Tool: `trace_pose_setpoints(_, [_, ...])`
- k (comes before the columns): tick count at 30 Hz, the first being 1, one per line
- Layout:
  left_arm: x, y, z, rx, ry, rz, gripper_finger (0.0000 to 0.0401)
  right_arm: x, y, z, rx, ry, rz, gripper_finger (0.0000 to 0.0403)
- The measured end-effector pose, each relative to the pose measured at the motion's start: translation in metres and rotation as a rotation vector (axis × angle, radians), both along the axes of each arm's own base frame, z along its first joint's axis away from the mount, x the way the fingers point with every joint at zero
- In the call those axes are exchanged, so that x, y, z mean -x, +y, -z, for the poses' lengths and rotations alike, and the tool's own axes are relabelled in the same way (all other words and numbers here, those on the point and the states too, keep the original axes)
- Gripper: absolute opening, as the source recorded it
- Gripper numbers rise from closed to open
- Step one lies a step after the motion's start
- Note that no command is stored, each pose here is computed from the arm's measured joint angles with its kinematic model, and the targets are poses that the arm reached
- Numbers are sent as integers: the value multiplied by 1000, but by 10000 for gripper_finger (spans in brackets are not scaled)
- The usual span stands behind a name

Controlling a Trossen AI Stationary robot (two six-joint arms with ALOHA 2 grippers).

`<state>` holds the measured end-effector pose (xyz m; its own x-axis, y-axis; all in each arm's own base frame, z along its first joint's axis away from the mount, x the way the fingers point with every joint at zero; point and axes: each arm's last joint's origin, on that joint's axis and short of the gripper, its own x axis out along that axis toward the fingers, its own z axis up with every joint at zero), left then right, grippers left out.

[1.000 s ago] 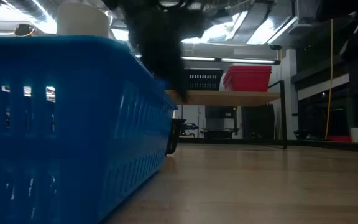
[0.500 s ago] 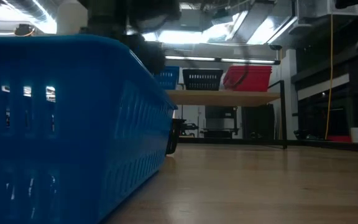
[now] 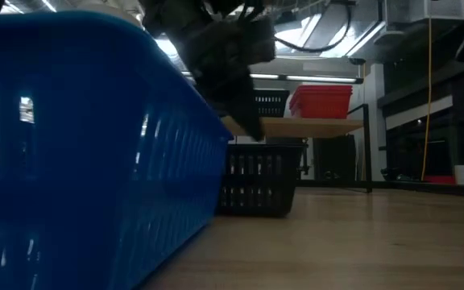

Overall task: Stack baskets on shelf by color
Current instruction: Stack the black bin on top of the other black bins on the shelf

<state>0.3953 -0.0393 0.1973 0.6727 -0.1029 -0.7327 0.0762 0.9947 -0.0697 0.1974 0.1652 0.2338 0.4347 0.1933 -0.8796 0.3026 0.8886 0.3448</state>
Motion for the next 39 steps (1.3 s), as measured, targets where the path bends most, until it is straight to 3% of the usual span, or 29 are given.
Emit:
trace_pose_setpoints(4, [19, 2, -16, -13, 90, -2, 1, -1, 0, 0, 17, -19, -1, 125])
trace_pose_setpoints(8, [53, -8, -26, -27, 312, 10, 0, -2, -1, -1, 66, -62, 14, 125])
trace_pose_setpoints(11, [72, -18, -20, -43, 484, 16, 0, -2, -2, -1, 80, -73, 23, 125])
trace_pose_setpoints(13, [76, -26, -3, -62, 518, 34, 0, -3, -2, -1, 79, -74, 23, 125])
trace_pose_setpoints(18, [56, -33, 30, -58, 346, 41, 0, -3, -2, -1, 74, -78, 26, 125])
trace_pose_setpoints(26, [8, -20, 12, -49, 15, 41, 0, -7, 0, -4, 77, -140, 52, 125])
trace_pose_setpoints(30, [3, -16, 7, -55, 6, 24, 0, -10, 3, -1, 83, -162, 52, 125])
trace_pose_setpoints(34, [17, -12, -2, -149, 104, 4, 0, -18, 8, 10, 161, -180, 18, 125])
trace_pose_setpoints(39, [49, -12, -40, -196, 208, -68, 0, -37, 17, 27, 371, -305, -76, 123])
